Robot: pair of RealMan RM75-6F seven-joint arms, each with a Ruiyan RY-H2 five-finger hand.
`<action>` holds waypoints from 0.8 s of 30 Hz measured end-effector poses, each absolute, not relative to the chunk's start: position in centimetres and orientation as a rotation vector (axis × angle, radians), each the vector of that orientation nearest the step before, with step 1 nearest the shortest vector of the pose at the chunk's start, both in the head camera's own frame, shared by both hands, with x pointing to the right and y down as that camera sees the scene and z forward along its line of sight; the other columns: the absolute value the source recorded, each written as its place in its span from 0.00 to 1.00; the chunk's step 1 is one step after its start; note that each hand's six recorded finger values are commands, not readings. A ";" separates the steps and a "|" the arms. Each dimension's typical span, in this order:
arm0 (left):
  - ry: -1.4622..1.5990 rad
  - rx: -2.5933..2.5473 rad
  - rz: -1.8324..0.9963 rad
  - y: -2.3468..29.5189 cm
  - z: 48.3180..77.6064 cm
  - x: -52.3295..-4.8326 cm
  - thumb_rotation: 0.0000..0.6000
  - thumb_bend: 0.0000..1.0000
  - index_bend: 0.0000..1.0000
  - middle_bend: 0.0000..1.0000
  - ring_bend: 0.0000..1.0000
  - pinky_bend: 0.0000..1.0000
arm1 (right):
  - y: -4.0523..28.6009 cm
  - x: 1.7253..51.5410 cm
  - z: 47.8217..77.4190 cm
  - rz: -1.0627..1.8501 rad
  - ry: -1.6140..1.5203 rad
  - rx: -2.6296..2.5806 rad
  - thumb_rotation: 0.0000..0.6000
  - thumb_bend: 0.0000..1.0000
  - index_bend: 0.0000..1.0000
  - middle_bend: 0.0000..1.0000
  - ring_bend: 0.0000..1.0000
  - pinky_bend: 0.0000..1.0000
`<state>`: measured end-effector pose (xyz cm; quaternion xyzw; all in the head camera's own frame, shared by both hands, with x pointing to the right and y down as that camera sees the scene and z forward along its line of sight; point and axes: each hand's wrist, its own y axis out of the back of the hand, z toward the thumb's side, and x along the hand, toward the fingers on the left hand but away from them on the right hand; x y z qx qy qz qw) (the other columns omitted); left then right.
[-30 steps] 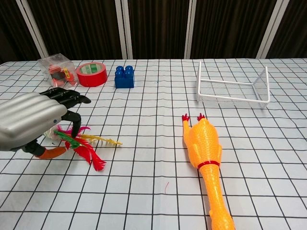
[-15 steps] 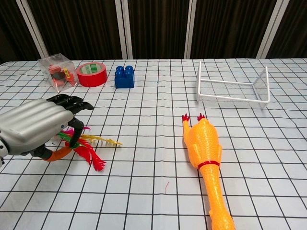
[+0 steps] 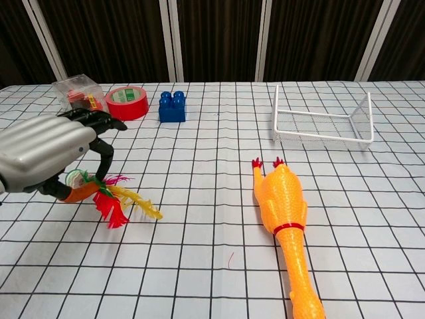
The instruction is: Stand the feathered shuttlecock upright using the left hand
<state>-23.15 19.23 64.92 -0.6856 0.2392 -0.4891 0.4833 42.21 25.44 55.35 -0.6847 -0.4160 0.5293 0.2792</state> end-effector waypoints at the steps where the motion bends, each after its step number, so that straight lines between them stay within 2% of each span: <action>1: 0.604 -1.679 -1.186 19.0 64.5 -23.0 1.00 0.59 0.61 0.09 0.00 0.00 | 25.4 42.2 55.4 1.420 -1.116 -1.836 1.00 0.34 0.00 0.00 0.00 0.00; 9: 0.742 -1.715 -1.140 17.4 61.7 -22.9 1.00 0.60 0.61 0.09 0.00 0.00 | 25.5 42.1 55.4 1.422 -1.114 -1.836 1.00 0.34 0.00 0.00 0.00 0.00; 24: 0.762 -1.730 -1.163 17.4 62.4 -23.3 1.00 0.59 0.61 0.08 0.00 0.00 | 25.5 42.2 55.4 1.426 -1.116 -1.834 1.00 0.34 0.00 0.00 0.00 0.00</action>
